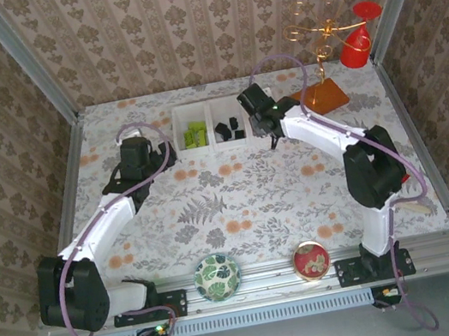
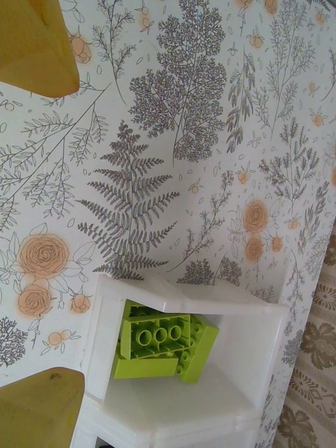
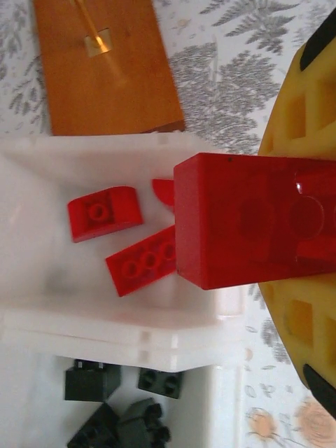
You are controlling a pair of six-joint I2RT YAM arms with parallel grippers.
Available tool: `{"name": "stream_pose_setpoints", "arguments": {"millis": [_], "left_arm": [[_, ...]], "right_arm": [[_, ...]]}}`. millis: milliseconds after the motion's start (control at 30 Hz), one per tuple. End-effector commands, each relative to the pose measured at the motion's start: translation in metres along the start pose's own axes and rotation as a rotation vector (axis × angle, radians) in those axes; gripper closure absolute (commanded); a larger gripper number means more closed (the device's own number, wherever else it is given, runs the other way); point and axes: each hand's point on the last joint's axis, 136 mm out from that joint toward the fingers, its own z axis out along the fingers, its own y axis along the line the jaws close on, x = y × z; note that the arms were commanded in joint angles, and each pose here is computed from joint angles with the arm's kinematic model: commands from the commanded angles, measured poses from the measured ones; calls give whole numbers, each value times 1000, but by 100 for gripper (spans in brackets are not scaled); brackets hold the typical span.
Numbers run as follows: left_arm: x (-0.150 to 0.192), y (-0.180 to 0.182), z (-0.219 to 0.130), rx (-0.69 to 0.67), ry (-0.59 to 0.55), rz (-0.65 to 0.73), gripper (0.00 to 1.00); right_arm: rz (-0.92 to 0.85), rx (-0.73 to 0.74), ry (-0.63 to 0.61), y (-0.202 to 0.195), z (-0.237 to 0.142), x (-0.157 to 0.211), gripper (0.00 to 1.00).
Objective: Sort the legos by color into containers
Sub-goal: Place the lego in the container.
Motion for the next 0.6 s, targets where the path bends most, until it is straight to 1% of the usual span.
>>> {"name": "stream_pose_setpoints", "arguments": {"millis": [0, 267, 567], "left_arm": [[-5, 1, -7, 12, -20, -22, 0], [-4, 4, -8, 4, -18, -21, 0], [-5, 6, -9, 1, -18, -23, 0]], "right_arm": [[-31, 49, -35, 0, 15, -17, 79], [-25, 61, -45, 5, 45, -37, 77], [0, 58, -8, 3, 81, -37, 73]]}}
